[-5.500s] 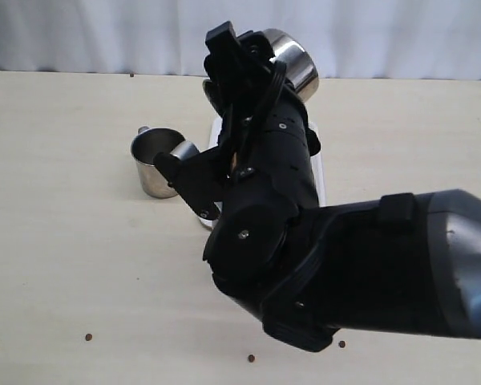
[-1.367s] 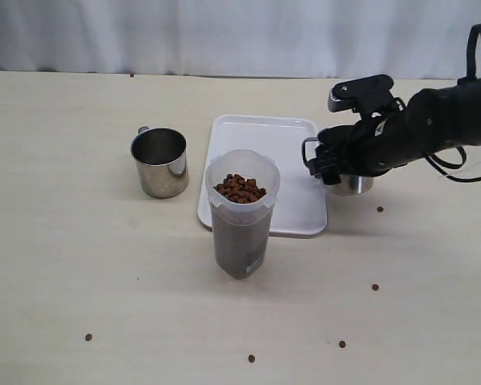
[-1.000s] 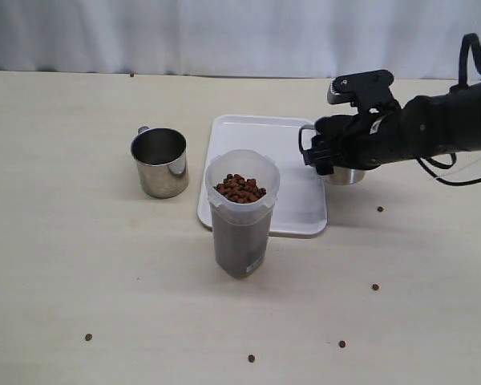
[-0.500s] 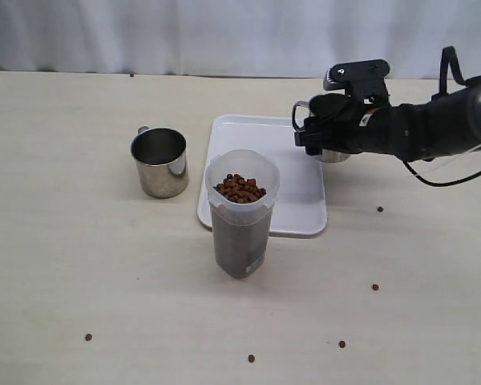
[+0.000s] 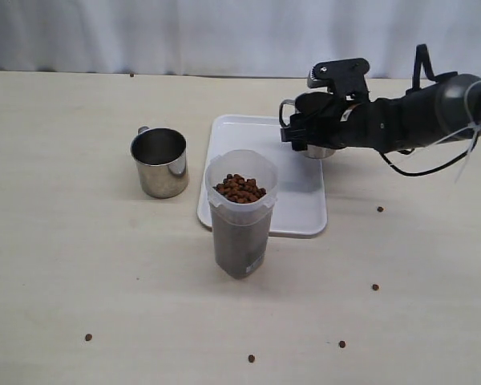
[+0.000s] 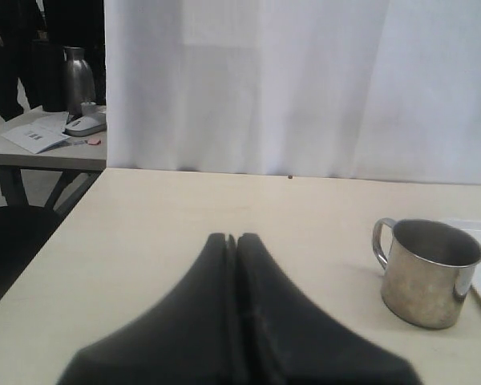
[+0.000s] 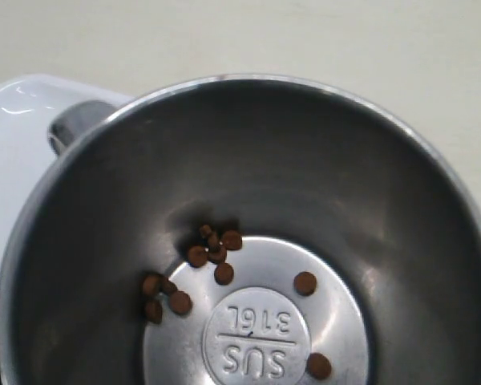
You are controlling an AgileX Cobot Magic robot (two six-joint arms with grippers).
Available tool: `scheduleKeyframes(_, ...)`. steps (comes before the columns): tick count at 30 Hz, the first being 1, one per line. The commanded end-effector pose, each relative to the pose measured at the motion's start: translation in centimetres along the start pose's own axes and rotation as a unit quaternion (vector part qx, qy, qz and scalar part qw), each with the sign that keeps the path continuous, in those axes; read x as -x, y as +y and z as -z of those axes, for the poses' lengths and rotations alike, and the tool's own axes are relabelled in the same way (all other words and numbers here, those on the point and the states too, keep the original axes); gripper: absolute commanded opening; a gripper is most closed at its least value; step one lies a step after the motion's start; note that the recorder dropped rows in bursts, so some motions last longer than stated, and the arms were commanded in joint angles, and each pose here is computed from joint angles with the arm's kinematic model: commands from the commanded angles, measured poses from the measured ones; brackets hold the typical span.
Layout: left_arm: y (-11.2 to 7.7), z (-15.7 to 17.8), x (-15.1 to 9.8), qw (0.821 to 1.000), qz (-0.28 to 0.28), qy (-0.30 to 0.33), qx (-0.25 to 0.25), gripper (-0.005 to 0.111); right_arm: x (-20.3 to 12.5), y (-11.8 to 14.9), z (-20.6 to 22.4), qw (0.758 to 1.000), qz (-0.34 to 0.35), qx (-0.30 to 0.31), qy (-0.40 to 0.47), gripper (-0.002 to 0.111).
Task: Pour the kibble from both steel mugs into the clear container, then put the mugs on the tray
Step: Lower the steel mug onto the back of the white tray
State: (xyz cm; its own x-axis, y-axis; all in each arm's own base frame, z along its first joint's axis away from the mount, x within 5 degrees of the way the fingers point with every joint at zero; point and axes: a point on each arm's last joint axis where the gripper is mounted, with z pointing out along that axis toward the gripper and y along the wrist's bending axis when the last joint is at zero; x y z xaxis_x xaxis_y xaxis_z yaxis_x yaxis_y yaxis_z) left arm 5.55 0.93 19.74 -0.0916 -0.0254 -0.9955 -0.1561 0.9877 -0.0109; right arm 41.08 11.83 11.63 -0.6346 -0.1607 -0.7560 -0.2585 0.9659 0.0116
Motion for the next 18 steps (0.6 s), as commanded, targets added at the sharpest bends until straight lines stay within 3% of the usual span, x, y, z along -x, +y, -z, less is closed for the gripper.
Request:
scheduleKeyframes(1, -0.04, 0.01, 0.01, 1.0, 0.003, -0.005, -0.003, 0.0, 0.95, 1.56, -0.41, 1.0, 0.008, 0.014, -0.015, 0.005)
scheduleKeyframes(18, -0.04, 0.01, 0.01, 1.0, 0.003, -0.005, -0.003, 0.0, 0.86, 2.1, -1.24, 1.0, -0.001, 0.018, -0.008, 0.005)
